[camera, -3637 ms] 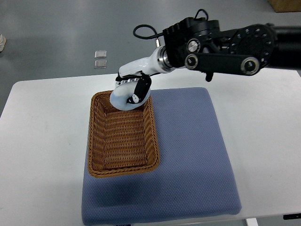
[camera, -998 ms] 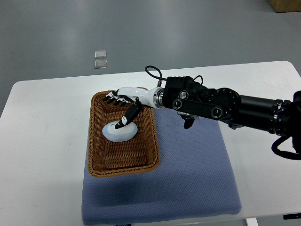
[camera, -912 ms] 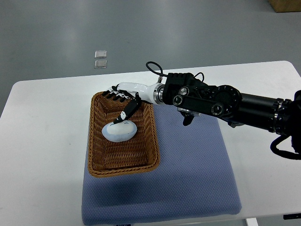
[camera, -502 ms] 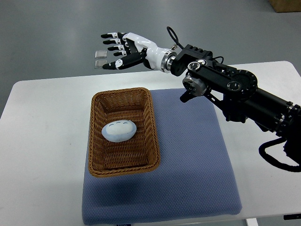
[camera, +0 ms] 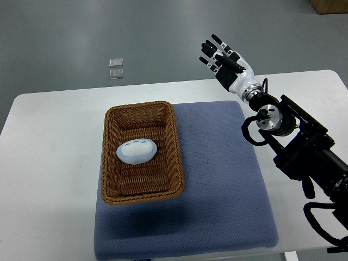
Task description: Place blue toy in brown basket
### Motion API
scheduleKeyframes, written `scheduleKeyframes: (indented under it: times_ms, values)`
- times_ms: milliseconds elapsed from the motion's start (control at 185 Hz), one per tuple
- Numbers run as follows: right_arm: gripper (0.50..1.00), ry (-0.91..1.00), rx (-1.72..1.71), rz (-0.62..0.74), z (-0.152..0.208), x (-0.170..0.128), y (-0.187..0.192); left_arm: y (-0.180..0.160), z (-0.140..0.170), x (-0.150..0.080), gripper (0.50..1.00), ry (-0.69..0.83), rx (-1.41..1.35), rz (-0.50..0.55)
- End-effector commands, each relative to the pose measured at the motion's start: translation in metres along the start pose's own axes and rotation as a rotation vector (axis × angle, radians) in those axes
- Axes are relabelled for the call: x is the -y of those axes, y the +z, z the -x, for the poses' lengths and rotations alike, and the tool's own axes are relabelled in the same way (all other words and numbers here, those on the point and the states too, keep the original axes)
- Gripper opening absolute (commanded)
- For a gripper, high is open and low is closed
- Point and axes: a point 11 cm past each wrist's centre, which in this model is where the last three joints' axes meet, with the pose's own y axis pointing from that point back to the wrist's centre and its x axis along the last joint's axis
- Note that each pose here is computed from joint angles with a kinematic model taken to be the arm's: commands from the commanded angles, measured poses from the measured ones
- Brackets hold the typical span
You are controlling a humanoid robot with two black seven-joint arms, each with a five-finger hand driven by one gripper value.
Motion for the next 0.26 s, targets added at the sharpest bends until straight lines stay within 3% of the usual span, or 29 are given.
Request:
scheduleKeyframes:
  times_ms: [0, 259]
  values:
    - [0.903, 0.019, 0.039, -0.004, -0.0087, -0.0051, 0.0046, -0.0004, 0.0, 0.0, 1.0, 0.0, -0.001, -0.001]
    - [0.903, -0.001, 0.046, 0.0, -0.0092, -0.0072, 0.0072, 0.0005, 0.0, 0.0, 1.0, 0.0, -0.001, 0.001]
